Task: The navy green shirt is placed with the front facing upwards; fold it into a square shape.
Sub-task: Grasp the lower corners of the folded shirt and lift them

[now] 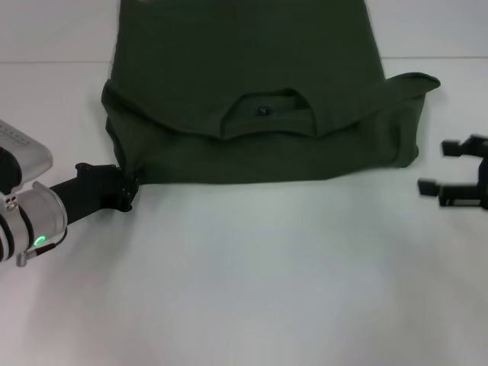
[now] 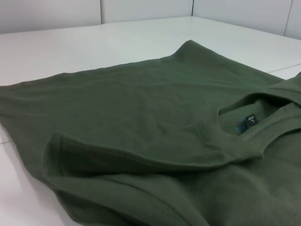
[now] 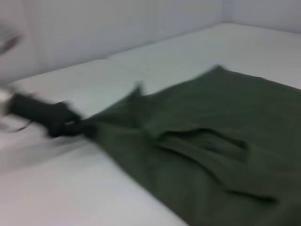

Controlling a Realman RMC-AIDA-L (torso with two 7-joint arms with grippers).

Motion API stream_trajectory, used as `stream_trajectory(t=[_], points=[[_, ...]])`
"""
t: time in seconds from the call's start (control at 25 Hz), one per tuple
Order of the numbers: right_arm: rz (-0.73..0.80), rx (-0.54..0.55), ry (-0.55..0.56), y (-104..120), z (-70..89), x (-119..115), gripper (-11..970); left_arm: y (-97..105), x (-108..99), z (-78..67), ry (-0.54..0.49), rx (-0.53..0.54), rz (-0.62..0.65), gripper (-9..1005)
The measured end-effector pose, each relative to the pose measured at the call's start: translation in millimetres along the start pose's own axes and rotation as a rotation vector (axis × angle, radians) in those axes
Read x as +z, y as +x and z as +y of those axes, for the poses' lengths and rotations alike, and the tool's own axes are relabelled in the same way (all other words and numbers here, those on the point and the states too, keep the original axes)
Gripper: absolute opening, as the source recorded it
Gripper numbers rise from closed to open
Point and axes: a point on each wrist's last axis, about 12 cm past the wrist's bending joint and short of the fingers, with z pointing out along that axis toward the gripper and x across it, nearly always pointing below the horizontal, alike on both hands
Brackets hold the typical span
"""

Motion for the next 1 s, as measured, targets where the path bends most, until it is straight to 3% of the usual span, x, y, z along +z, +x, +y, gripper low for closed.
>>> stream_trajectory(t=[0.12,0.32,0.68,1.0], points=[[0.039,0.15,0.099,-9.7,-16.2,-4.0,846,0.1,0.0,-0.1,0.001,-0.001,0.0,82],[0.225,0.331,0.21,-37.1,-43.0,-8.9,840,-0.5,0.0,0.4,0.004,0.0,0.005,78],[0.399,0.417,0.252,-63.5,-54.4,2.4,830,0.0,-1.5,-1.9,0.03,0.019,0.016,75],[0.401,0.457,0.224,-50.1,-52.1,40.1,820,-1.0,-7.6,-2.2,0.057,0.017,-0.007,75]])
